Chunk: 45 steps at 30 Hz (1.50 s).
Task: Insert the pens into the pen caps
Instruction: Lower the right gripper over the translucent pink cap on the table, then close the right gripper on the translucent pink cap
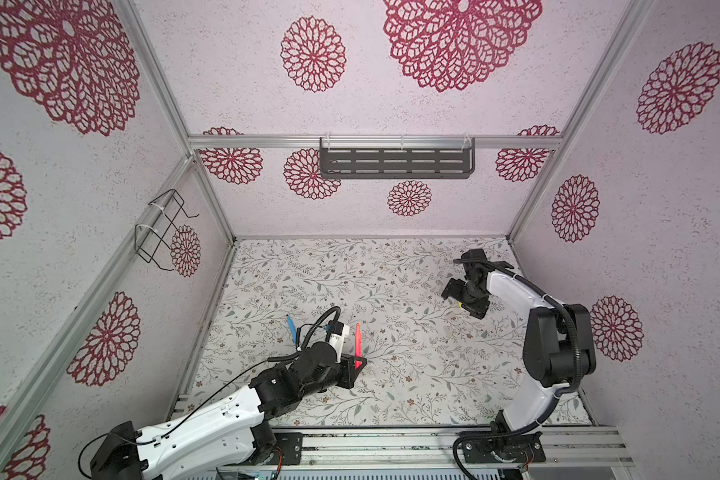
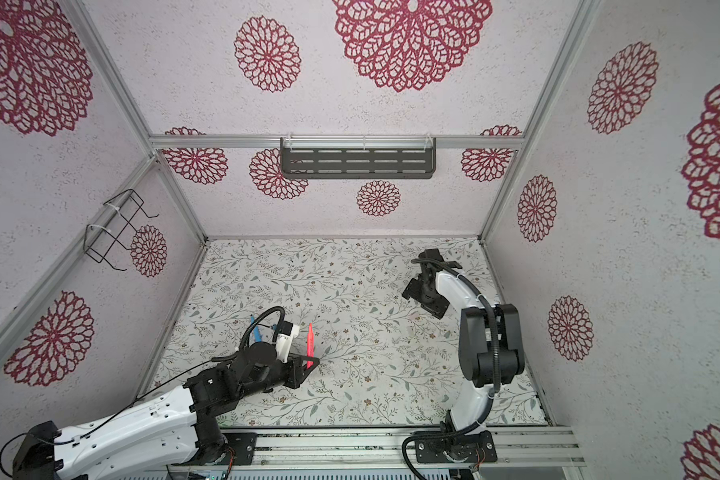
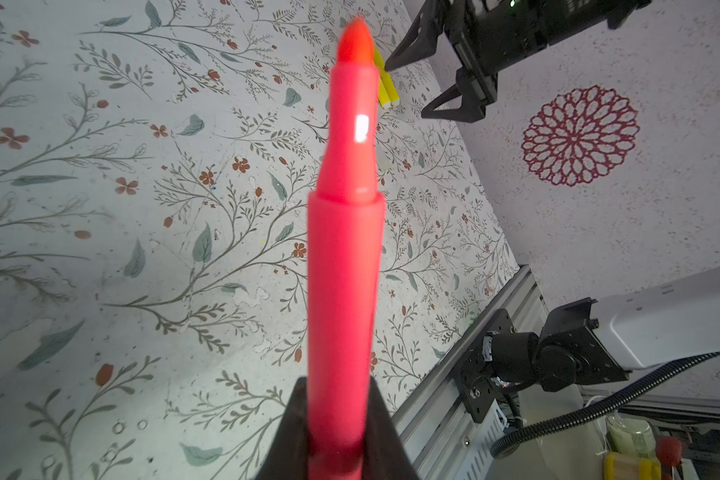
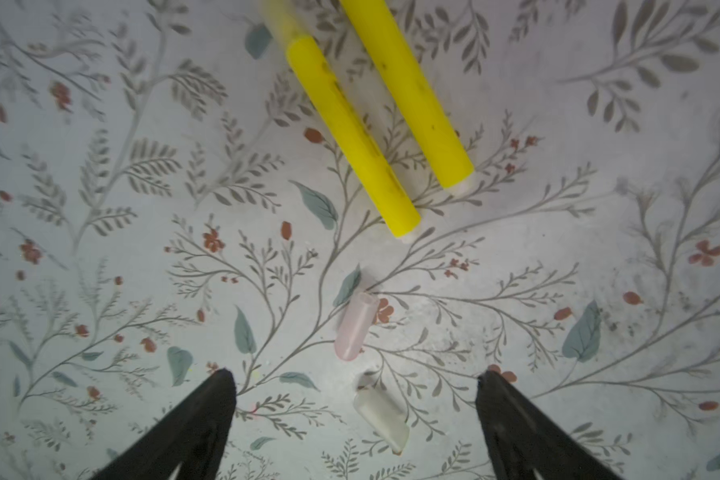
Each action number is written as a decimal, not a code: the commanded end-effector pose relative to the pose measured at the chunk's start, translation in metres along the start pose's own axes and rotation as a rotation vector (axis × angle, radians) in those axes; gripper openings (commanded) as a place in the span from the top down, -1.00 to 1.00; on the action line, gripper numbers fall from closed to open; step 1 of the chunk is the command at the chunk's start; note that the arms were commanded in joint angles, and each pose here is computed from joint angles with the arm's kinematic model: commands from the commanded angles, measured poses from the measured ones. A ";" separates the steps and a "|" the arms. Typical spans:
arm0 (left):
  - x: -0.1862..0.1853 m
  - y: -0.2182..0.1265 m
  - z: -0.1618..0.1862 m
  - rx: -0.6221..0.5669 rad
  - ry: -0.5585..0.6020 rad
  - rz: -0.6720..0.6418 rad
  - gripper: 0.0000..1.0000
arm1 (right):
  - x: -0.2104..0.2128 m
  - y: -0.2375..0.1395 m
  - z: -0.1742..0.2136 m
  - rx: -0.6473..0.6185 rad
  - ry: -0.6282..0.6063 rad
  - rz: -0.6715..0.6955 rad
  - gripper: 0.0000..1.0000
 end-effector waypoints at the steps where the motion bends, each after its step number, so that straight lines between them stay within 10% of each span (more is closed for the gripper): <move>1: 0.003 -0.004 0.000 -0.029 -0.017 -0.012 1.00 | 0.003 -0.013 0.004 -0.002 0.060 -0.020 -0.78; 5: 0.004 -0.005 0.000 -0.035 -0.013 -0.012 1.00 | 0.010 0.002 0.006 0.040 0.081 -0.045 -0.40; 45: 0.012 -0.008 0.004 -0.044 -0.031 -0.034 1.00 | 0.007 0.055 0.004 0.032 0.046 0.188 0.13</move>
Point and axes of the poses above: each gripper's point midway between its finger pads, its own y axis out along the fingers, its own x axis along the line the jaws close on, z = x × y, the point moved 2 cm from there along -y, back along the fingers, and after that the axes turned 7 degrees about y, right-handed, at the moved point
